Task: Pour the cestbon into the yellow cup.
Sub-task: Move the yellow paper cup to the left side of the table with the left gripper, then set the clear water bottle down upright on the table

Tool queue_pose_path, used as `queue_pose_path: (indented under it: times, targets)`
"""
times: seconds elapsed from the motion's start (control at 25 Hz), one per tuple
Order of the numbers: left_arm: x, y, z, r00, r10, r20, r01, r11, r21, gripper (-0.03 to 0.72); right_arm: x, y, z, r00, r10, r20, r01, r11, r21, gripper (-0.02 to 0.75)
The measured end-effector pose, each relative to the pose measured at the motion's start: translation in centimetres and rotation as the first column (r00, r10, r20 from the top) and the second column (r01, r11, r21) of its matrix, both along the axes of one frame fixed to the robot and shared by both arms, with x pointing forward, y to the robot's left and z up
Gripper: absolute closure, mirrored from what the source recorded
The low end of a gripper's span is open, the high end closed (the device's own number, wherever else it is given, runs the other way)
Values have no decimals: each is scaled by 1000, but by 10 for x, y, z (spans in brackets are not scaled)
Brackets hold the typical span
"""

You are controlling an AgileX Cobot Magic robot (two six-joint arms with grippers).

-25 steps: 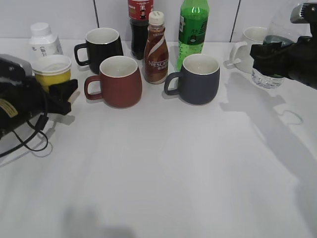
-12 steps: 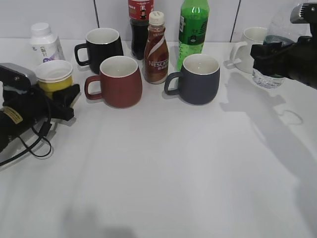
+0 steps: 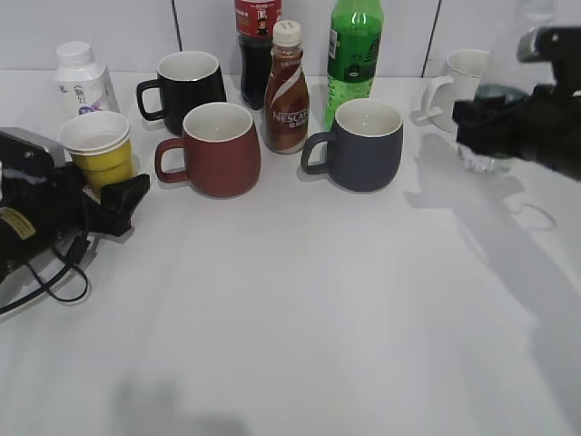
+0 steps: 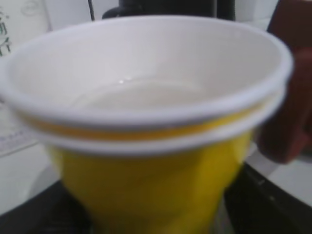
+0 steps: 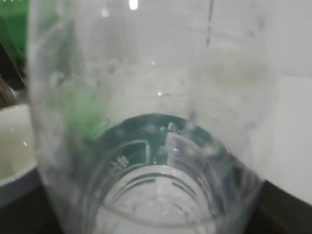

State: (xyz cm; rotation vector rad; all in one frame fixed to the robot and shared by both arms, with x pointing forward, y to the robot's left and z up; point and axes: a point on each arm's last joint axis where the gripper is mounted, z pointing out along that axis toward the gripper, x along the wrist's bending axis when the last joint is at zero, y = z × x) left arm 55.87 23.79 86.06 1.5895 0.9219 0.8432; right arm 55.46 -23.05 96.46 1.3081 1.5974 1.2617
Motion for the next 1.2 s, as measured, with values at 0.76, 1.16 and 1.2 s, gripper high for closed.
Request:
queue_pose_path:
  times: [0.76, 1.16, 1.2]
  targets:
    - [-43, 8, 30, 999, 38, -8, -38, 999, 0, 90, 17, 5, -67, 996, 46, 75, -41, 997, -66, 279]
    - [-68, 10, 64, 998, 48, 38, -45, 996, -83, 94, 14, 5, -65, 999, 24, 22, -24, 1000, -12, 108]
    - [-69, 10, 67, 998, 52, 25, -49, 993, -103, 94, 12, 4, -65, 1000, 20, 7, -20, 1000, -12, 107]
